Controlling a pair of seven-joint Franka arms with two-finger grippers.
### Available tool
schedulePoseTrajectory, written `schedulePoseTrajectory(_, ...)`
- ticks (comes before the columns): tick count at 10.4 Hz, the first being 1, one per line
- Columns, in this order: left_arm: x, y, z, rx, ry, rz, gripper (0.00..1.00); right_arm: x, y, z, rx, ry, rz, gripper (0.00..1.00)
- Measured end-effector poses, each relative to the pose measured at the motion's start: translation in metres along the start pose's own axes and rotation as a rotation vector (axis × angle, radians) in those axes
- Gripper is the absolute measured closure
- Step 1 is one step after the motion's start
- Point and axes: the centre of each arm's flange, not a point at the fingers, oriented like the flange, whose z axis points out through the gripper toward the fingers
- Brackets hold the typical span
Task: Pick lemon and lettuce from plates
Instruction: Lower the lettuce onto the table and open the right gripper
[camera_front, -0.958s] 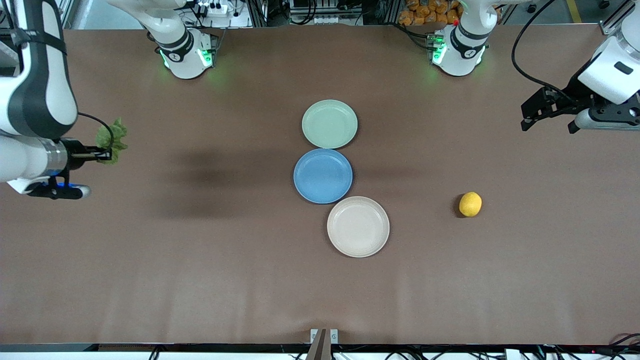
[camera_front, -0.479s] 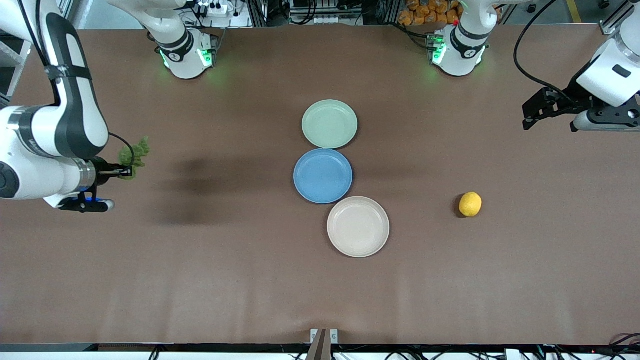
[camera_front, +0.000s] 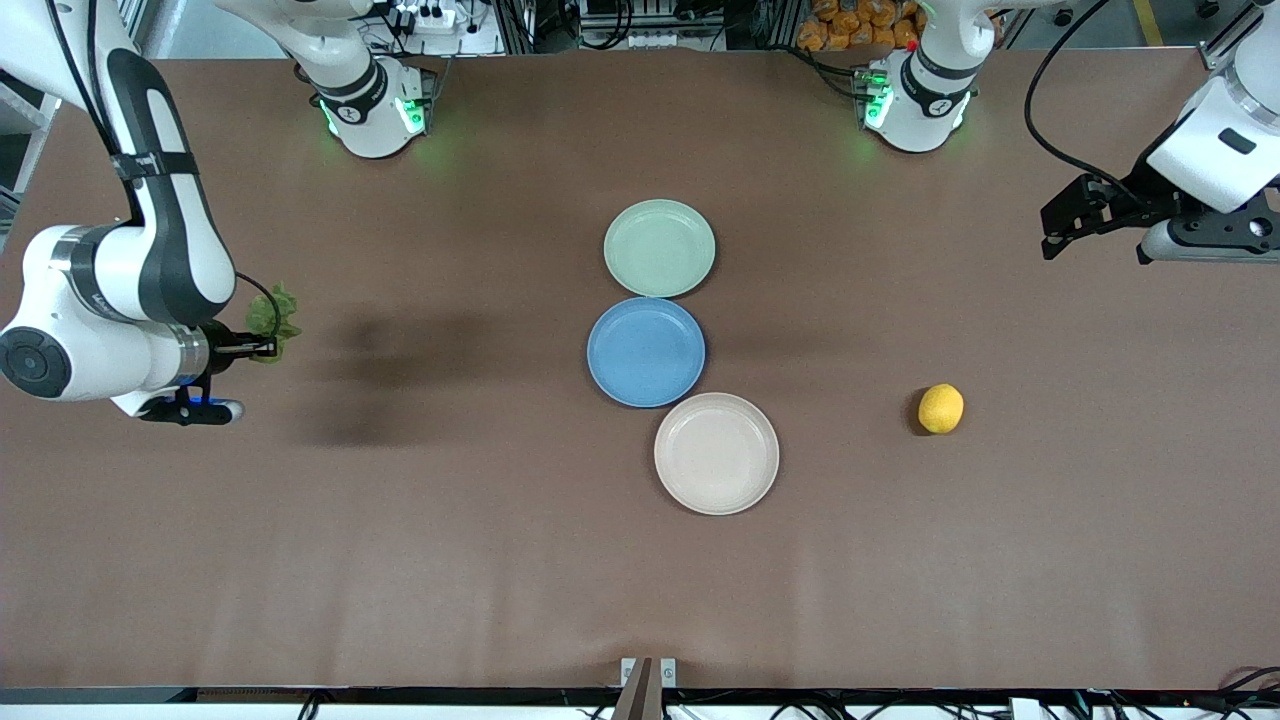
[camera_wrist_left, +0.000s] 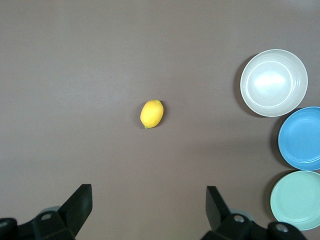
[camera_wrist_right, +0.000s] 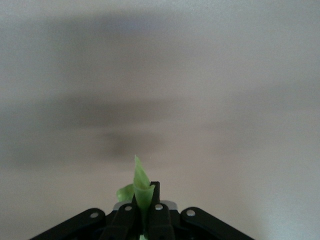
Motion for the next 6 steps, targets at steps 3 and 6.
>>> schedulePoseTrajectory(3, 0.005, 0.004, 0.012, -0.001, -0.023, 0.007, 0.0, 0.0, 0.0, -0.012, 0.0, 0.01, 0.0, 0.5)
schedulePoseTrajectory(6, 0.007, 0.009, 0.016, -0.003, -0.029, 0.014, 0.0, 0.002, 0.0, -0.031, 0.0, 0.038, 0.0, 0.07)
